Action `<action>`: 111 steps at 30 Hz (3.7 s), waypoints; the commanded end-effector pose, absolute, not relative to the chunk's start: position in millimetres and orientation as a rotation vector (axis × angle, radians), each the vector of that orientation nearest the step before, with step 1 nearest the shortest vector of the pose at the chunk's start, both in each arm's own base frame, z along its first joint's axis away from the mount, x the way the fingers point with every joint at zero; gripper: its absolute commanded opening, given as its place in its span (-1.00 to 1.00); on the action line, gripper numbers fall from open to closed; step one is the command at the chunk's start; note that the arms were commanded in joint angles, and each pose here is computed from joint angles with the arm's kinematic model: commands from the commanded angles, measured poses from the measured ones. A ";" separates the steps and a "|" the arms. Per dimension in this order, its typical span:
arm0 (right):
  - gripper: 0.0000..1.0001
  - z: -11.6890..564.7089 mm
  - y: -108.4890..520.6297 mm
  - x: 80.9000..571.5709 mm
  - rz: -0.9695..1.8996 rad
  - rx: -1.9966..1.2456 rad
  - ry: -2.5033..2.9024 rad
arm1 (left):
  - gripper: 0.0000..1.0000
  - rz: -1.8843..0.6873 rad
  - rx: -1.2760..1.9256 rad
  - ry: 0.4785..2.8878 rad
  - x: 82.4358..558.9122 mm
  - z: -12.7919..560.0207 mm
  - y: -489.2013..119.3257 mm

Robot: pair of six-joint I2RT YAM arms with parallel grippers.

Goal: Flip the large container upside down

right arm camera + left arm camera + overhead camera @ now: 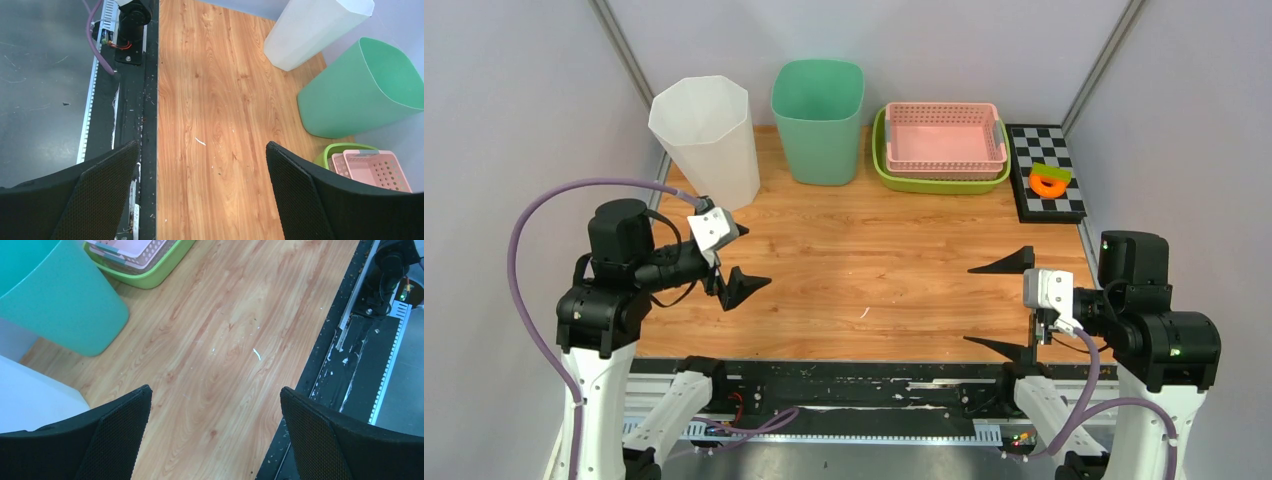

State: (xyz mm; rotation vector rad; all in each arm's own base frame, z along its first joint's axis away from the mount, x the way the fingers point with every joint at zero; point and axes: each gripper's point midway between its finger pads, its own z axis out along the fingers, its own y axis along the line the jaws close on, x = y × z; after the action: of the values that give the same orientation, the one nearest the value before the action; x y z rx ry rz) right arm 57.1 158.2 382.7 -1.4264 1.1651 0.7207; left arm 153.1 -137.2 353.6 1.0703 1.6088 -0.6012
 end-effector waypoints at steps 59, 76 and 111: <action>1.00 298.8 143.9 198.7 0.520 -1.168 1.571 | 1.00 0.211 0.528 1.847 411.2 363.7 -29.7; 1.00 291.3 144.9 201.2 0.520 -1.165 1.584 | 1.00 0.294 0.512 1.938 491.7 323.7 -22.8; 1.00 288.2 143.5 202.8 0.503 -1.158 1.585 | -0.41 0.129 0.561 2.065 478.1 287.8 -37.9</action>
State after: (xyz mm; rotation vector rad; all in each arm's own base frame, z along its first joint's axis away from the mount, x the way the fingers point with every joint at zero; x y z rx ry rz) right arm 206.3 141.1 290.6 -1.1559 1.5871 0.4976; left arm 492.4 -35.6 267.0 0.5774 2.0831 0.1689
